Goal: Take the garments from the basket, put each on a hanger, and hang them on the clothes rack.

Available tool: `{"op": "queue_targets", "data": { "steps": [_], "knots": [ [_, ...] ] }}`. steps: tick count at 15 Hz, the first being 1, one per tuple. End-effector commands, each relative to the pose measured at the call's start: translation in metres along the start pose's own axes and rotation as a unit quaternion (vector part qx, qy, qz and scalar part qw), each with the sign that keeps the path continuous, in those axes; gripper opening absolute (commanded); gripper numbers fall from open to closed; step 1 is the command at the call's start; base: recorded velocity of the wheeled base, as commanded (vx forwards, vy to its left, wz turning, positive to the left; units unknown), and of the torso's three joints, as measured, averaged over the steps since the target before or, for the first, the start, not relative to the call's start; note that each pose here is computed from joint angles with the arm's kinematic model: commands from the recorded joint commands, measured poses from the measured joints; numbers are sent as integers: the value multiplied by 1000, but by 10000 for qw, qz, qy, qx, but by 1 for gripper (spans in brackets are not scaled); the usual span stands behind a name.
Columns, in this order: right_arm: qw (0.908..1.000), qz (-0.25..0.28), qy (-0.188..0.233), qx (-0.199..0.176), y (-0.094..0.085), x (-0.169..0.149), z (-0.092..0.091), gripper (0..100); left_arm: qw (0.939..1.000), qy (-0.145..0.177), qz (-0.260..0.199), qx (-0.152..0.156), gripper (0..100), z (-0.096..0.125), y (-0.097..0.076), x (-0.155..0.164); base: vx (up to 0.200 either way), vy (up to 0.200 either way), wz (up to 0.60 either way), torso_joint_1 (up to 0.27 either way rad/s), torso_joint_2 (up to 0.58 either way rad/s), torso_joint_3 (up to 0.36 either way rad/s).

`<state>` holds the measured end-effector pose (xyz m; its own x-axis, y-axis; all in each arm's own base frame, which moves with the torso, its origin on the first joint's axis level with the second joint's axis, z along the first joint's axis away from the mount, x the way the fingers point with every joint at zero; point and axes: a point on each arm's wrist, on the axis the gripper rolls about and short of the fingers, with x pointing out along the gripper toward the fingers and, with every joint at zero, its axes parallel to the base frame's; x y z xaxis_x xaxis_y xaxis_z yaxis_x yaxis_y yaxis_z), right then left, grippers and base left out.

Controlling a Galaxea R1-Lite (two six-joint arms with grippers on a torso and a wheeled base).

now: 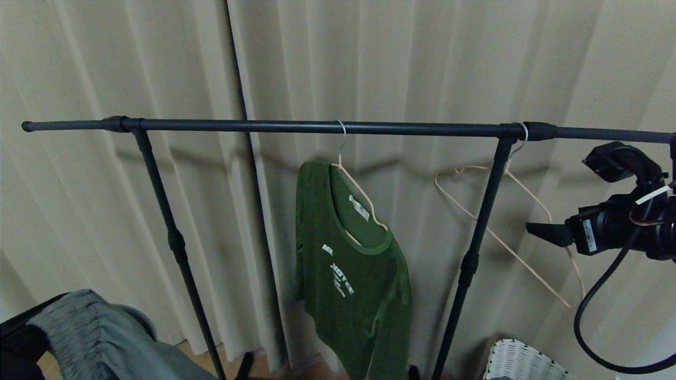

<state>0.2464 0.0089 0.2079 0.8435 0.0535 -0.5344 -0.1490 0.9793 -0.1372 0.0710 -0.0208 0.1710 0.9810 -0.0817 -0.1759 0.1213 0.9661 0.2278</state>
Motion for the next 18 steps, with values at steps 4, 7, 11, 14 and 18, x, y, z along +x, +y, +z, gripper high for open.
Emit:
{"op": "queue_targets", "data": {
  "steps": [4, 7, 11, 14, 18],
  "knots": [
    [9988, 35, 262, 401, 7, 29, 3, 100, 10000, -46, 2, 0, 0, 0, 0, -2, 0, 0, 0, 0, 0, 0],
    [9989, 65, 258, 391, 9, 30, 4, 100, 10000, -53, 3, -2, 0, 0, 1, -2, 0, 0, 0, 0, 0, 0],
    [9989, -101, 277, 364, 11, 32, 3, 0, 10000, -46, 2, 0, 0, -1, 0, -2, 0, 0, 0, 0, 0, 0],
    [9989, -109, 278, 371, 11, 30, 3, 0, 10000, -62, -3, -3, 0, 0, 1, -3, 0, 0, 0, 0, 0, 0],
    [9988, -115, 169, 451, 10, 24, 5, 0, 9999, -148, 13, -22, 0, 0, 2, -6, 0, 0, 0, 0, 0, 0]
  ]
}}
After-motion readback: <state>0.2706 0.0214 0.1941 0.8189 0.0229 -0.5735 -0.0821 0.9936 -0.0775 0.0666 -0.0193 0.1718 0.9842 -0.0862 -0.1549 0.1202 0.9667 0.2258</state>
